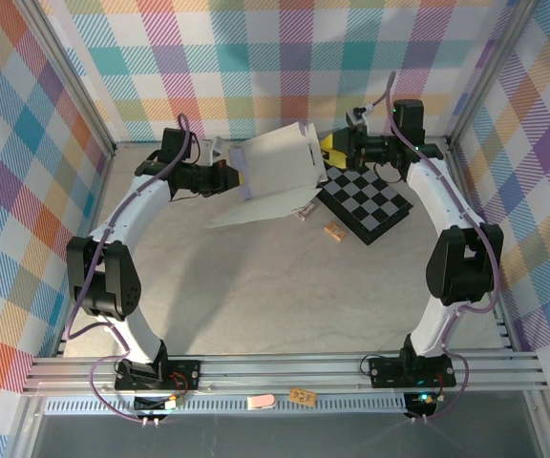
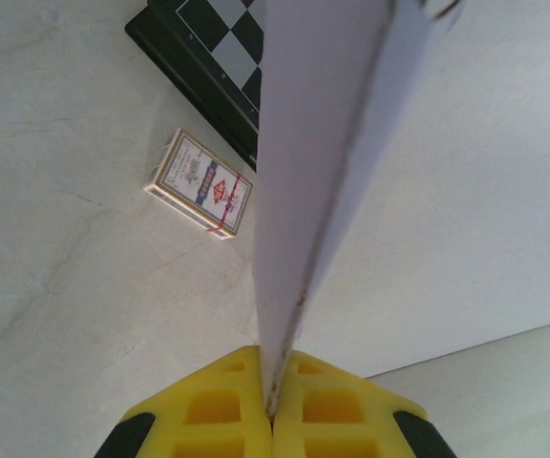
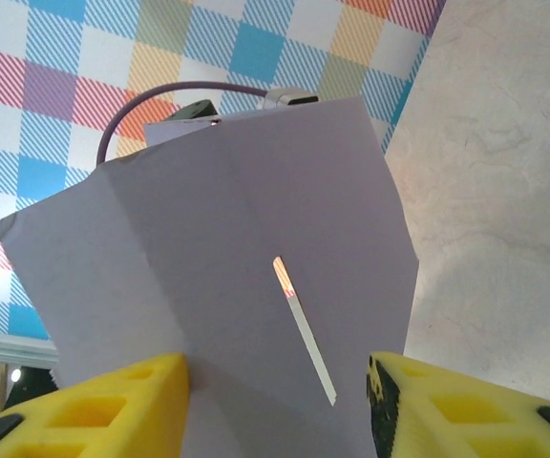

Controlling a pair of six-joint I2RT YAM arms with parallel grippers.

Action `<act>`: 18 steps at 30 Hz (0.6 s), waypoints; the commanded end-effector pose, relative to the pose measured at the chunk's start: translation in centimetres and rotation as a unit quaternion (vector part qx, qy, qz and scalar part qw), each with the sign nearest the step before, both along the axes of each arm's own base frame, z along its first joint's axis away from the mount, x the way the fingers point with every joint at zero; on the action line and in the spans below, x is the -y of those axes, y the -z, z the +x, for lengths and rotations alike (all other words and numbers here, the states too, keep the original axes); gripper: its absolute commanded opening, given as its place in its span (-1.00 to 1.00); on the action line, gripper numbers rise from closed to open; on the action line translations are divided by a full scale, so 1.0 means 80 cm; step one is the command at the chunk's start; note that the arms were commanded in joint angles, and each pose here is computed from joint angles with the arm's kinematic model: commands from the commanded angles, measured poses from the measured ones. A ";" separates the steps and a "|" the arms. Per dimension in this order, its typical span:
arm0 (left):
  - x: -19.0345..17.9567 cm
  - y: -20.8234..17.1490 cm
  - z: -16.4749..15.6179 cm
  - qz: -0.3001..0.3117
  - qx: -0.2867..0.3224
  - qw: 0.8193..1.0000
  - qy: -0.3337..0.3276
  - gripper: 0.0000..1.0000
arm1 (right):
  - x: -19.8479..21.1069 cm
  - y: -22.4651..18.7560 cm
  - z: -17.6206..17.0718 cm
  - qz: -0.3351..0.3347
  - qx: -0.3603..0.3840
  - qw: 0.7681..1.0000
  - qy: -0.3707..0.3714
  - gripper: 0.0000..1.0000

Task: Fold the paper box

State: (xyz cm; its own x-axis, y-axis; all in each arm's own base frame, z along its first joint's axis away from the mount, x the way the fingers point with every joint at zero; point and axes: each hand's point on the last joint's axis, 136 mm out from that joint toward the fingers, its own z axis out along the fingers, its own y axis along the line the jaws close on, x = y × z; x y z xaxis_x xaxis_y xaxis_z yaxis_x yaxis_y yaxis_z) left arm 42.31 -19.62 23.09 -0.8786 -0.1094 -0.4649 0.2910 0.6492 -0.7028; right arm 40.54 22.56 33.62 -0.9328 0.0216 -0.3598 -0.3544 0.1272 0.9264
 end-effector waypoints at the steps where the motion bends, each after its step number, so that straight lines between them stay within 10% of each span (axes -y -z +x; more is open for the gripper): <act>1: 0.007 -0.020 0.000 -0.017 0.011 1.000 0.011 -1.00 | -0.012 -0.019 -0.014 -0.008 0.036 0.999 -0.007 0.07; 18: 0.015 -0.025 -0.008 -0.015 0.015 1.000 0.020 -1.00 | -0.030 -0.012 -0.022 -0.083 0.078 0.993 0.020 0.15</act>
State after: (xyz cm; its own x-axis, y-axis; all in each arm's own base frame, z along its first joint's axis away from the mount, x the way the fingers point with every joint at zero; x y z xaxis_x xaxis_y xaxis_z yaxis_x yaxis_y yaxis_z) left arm 42.27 -19.71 23.06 -0.8790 -0.1078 -0.4645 0.2910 0.6505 -0.7016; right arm 39.80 24.53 33.74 -0.8936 0.0079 -0.4488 -0.4314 0.2613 0.8635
